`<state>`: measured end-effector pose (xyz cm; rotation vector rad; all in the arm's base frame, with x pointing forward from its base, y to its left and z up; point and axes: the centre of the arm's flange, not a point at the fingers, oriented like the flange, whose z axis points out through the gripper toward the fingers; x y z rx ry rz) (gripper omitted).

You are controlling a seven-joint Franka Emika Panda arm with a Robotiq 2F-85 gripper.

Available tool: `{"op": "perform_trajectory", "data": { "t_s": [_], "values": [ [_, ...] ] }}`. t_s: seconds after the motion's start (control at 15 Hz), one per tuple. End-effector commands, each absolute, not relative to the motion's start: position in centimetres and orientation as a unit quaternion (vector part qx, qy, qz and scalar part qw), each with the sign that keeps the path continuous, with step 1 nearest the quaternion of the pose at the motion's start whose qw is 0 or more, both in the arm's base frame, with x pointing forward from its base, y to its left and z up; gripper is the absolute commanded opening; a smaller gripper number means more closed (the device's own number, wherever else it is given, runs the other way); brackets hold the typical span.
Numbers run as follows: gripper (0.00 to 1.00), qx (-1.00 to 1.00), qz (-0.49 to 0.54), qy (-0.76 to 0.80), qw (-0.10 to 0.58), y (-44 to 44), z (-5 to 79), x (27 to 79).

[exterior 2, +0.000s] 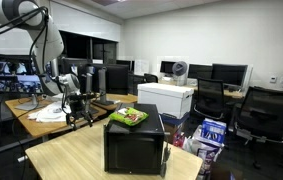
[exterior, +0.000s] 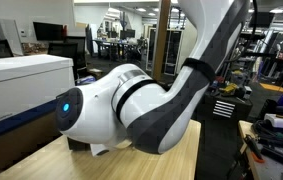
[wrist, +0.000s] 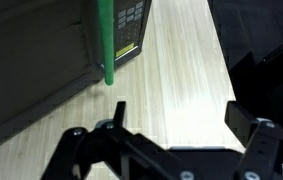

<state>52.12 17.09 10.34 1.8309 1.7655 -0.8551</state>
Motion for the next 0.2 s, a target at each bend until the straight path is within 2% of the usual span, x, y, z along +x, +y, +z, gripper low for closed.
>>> {"op": "perform_trajectory", "data": {
  "t_s": [0.0,0.13],
  "values": [
    [1.0,0.664,-0.311,0.641,0.227,17.11,10.24,52.13],
    [1.0,0.664,-0.312,0.641,0.227,17.13,10.11,52.09]
  ]
}}
